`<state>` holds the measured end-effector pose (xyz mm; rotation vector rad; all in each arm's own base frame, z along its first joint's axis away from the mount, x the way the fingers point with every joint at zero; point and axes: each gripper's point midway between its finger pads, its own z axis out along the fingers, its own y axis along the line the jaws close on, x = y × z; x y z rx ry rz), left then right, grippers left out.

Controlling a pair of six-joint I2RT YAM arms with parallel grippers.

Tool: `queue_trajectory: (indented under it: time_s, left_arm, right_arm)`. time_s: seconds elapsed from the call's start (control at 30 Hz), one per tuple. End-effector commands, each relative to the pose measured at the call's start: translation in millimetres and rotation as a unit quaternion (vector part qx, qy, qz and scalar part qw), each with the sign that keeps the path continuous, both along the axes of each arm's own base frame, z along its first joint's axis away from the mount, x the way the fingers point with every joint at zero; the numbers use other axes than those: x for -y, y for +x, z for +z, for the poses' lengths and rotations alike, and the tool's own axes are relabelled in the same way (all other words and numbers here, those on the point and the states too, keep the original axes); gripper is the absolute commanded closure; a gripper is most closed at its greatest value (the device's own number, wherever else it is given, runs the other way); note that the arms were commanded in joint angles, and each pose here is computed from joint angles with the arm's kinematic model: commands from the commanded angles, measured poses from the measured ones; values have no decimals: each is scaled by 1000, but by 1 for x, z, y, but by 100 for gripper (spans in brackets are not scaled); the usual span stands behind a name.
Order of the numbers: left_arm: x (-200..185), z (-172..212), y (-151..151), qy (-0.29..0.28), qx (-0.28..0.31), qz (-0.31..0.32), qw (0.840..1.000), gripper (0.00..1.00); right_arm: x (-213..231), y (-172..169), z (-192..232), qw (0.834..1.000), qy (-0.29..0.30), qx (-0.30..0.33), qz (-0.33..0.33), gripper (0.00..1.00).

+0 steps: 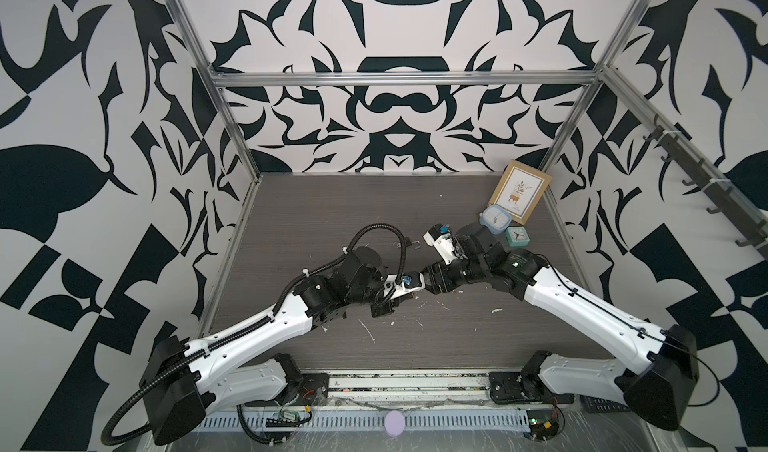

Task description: Lock with the key

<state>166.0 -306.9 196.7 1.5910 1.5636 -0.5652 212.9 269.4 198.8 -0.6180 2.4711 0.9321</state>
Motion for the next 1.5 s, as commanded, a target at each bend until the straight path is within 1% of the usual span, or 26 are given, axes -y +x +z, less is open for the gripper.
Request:
queue_trajectory:
  time_s: [0.0,0.1,0.17,0.27,0.33,0.37,0.43,0.57,0.67,0.73,0.97,1.23,1.33,1.47]
  left_arm:
    - [4,17,5,-16,25,-4,1000,100]
    - [5,15,7,-14,27,0,1000,100]
    - [5,14,8,-13,26,1,1000,100]
    - [6,14,7,-13,23,0,1000,100]
    - [6,14,6,-12,20,-2,1000,100]
    - [6,14,6,-12,19,-2,1000,100]
    - [6,13,5,-11,16,-3,1000,100]
    - [6,13,5,-10,13,-4,1000,100]
    - [7,15,4,-13,12,-5,1000,100]
    - [7,15,4,-13,11,-6,1000,100]
    - [7,17,4,-13,9,-7,1000,100]
    - [9,14,4,-11,2,-5,1000,100]
    - [10,13,5,-9,-1,-4,1000,100]
    - [11,12,6,-8,-2,-3,1000,100]
  right_arm:
    - [0,-1,7,1000,-7,14,5,37]
    - [3,-3,6,1000,-11,16,3,42]
    - [8,1,10,999,-17,29,-12,42]
    - [18,10,24,997,-15,65,-45,42]
    - [22,12,38,994,-3,89,-57,44]
    - [22,11,43,994,3,96,-55,45]
    - [17,3,52,994,24,101,-30,46]
    - [5,-19,50,996,48,69,35,46]
    - [-2,-29,41,996,57,40,63,47]
    - [-5,-33,37,995,61,27,74,50]
    - [-11,-30,32,995,63,18,79,59]
    - [-14,-29,27,995,61,6,79,74]
    - [-15,-29,25,995,60,5,79,78]
    - [-16,-29,24,995,62,3,77,86]
